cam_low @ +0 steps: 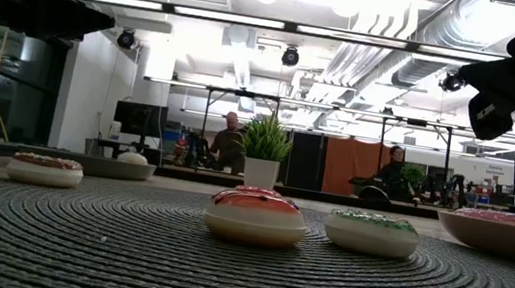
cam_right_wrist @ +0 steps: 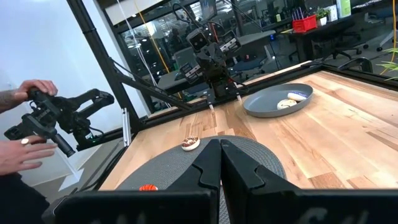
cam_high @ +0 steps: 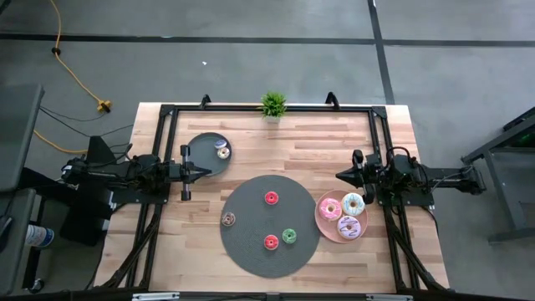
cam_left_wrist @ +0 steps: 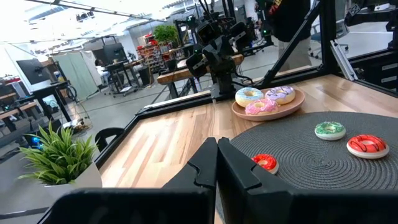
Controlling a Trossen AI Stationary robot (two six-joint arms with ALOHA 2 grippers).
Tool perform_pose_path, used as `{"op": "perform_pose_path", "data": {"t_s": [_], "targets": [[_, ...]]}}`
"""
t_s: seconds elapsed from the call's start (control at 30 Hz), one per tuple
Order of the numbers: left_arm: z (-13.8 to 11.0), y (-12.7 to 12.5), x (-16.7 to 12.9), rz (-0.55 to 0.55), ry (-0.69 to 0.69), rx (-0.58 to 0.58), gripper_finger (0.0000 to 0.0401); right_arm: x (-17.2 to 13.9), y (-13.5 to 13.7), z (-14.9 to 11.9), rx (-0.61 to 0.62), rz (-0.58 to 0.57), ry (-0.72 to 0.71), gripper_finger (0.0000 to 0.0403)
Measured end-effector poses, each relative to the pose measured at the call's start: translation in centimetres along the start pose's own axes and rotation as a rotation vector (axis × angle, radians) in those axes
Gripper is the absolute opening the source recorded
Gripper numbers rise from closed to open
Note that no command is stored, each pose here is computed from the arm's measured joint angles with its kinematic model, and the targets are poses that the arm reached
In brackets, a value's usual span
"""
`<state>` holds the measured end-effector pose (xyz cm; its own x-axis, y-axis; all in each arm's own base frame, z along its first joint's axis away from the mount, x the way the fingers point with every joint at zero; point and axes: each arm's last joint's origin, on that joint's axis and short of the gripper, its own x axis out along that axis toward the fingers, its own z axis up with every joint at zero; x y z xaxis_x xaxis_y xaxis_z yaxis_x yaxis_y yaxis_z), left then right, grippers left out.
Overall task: Pick & Place donuts
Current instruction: Put the small brown donut on the gray plate
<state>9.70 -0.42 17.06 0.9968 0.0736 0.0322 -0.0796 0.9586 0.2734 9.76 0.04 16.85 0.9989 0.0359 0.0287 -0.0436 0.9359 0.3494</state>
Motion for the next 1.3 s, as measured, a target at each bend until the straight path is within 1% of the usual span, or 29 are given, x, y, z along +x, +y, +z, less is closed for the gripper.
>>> {"op": "perform_pose_path", "data": {"t_s": [0.27,0.43,0.67,1.13,1.2,1.23,1.3], "targets": [[0.0,-0.01,0.0,-0.004,-0.001,-0.001,0.0,0.0,-0.01,-0.01,0.0,0.0,0.0,0.0],[0.13,-0.18,-0.01,-0.068,-0.027,-0.003,0.0,0.0,0.0,-0.01,0.0,0.0,0.001,0.0],[0.01,-0.07,0.0,-0.023,-0.006,0.0,0.0,0.0,0.0,-0.02,0.0,0.0,0.001,0.0],[0.01,-0.08,0.0,-0.026,-0.006,0.0,0.0,0.0,0.0,-0.01,0.0,0.0,0.001,0.0],[0.0,-0.16,-0.01,-0.051,-0.009,-0.037,0.0,0.0,-0.01,-0.01,0.0,0.0,0.001,0.0],[-0.02,-0.24,-0.01,-0.078,-0.01,-0.084,0.0,0.0,-0.01,-0.01,0.0,0.0,0.001,0.0],[0.01,-0.48,-0.04,-0.161,-0.015,-0.22,0.0,0.0,0.0,-0.02,0.0,0.0,0.001,0.0]]}}
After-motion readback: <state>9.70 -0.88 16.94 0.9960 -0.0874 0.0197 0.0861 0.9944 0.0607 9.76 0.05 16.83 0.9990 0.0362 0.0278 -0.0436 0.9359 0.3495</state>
